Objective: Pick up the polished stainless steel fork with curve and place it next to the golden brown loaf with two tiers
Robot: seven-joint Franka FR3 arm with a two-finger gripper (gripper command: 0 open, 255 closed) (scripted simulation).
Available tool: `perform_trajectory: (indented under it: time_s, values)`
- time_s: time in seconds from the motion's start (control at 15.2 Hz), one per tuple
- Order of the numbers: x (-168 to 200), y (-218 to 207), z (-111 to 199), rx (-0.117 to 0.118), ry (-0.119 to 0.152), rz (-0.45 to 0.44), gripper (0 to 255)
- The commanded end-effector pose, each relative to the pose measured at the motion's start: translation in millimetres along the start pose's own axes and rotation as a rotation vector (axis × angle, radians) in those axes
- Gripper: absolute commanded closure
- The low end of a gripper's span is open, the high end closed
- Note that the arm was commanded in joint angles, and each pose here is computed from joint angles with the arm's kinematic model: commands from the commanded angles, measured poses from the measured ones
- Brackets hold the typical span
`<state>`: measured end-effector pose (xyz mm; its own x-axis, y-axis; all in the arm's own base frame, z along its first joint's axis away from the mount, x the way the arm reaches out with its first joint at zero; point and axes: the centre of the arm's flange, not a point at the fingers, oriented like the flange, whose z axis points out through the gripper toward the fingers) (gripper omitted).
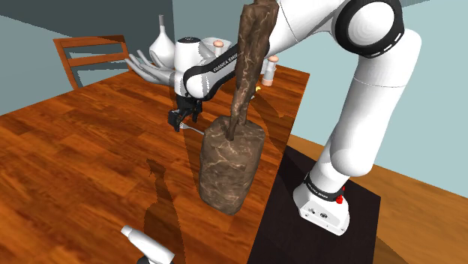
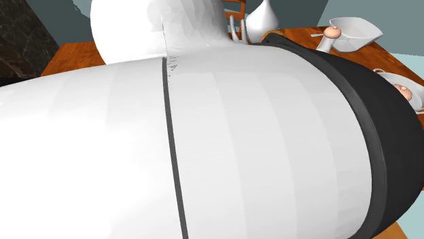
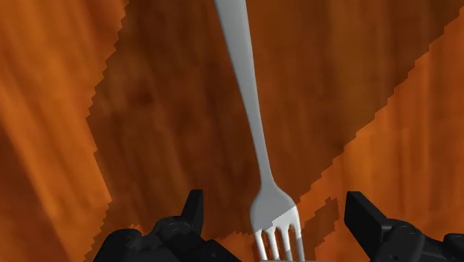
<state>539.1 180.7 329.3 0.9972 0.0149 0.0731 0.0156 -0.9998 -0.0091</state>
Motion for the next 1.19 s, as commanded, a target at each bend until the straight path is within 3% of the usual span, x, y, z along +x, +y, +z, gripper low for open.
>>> perform_trajectory:
  time_s: [0.0,0.33,0.4,0.92,1.12]
  values:
    - [0,0,1,0.0,0.001,0.0,0]
    - [0,0,1,0.0,0.001,0.0,0]
    - [0,0,1,0.0,0.001,0.0,255]
    - [4,0,3,0.0,0.001,0.0,255]
    - [1,0,-9,0.0,0.001,0.0,255]
